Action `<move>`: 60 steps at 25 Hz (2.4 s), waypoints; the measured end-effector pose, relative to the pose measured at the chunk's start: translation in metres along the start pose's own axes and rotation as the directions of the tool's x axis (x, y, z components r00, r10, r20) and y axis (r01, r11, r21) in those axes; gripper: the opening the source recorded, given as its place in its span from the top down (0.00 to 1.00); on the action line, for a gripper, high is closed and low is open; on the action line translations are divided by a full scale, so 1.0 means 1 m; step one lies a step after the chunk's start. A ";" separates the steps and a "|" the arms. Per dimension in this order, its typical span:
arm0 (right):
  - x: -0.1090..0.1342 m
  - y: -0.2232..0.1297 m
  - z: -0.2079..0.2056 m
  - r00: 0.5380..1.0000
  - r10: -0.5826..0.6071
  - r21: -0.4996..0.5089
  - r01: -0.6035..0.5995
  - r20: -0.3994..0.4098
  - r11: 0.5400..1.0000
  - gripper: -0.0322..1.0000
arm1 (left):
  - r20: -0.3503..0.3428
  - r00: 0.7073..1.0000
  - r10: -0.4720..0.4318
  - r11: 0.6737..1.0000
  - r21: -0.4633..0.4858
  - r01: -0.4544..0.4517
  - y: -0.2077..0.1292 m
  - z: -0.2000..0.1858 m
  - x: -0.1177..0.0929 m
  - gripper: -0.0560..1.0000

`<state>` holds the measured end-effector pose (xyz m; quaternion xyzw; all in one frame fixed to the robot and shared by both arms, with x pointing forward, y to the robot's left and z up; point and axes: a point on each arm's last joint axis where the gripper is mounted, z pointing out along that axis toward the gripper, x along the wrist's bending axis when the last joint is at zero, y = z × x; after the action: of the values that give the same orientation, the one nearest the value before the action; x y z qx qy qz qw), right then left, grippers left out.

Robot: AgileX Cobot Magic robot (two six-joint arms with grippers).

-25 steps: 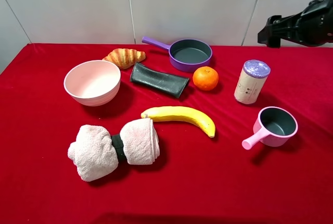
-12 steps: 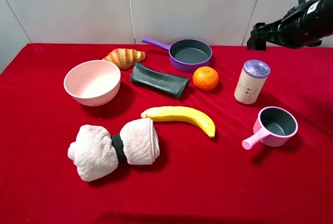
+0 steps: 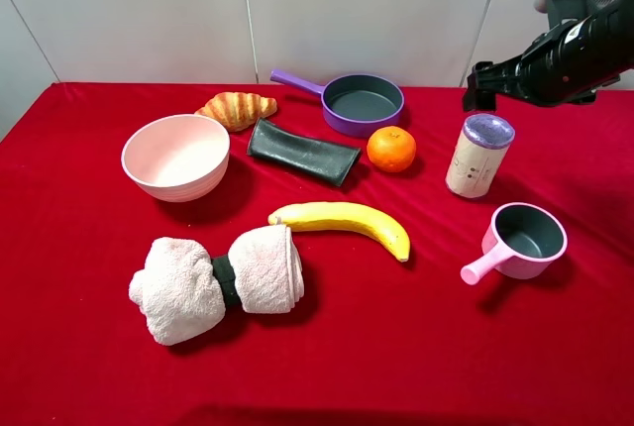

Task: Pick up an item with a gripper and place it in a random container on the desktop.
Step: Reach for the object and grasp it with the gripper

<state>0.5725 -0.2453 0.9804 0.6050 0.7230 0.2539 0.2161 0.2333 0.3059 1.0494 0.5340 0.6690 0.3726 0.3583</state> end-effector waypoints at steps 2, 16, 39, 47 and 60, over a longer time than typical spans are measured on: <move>0.000 -0.002 0.004 1.000 0.000 0.014 0.000 0.000 1.000 0.30 | 0.000 1.000 0.000 1.000 0.000 0.000 0.000 0.000 0.000 0.00; 0.000 -0.016 0.030 1.000 0.001 0.097 -0.001 -0.002 0.995 0.30 | 0.000 1.000 0.000 1.000 0.000 0.000 0.000 0.000 0.000 0.00; 0.000 -0.028 0.050 1.000 0.004 0.157 -0.004 -0.002 0.988 0.30 | 0.000 1.000 0.000 1.000 0.000 0.000 0.000 0.000 0.000 0.00; 0.000 -0.028 0.050 1.000 0.018 0.157 -0.018 0.000 0.987 0.30 | 0.000 1.000 0.000 1.000 0.000 0.000 0.000 0.000 0.000 0.00; 0.000 -0.028 0.050 1.000 0.024 0.157 -0.024 0.000 0.987 0.53 | 0.000 1.000 0.000 1.000 0.000 0.000 0.000 0.000 0.000 0.00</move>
<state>0.5824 -0.2436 0.9239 0.6286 0.7336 0.1996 0.1640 0.2333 0.3059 1.0494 0.5340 0.6690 0.3726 0.3583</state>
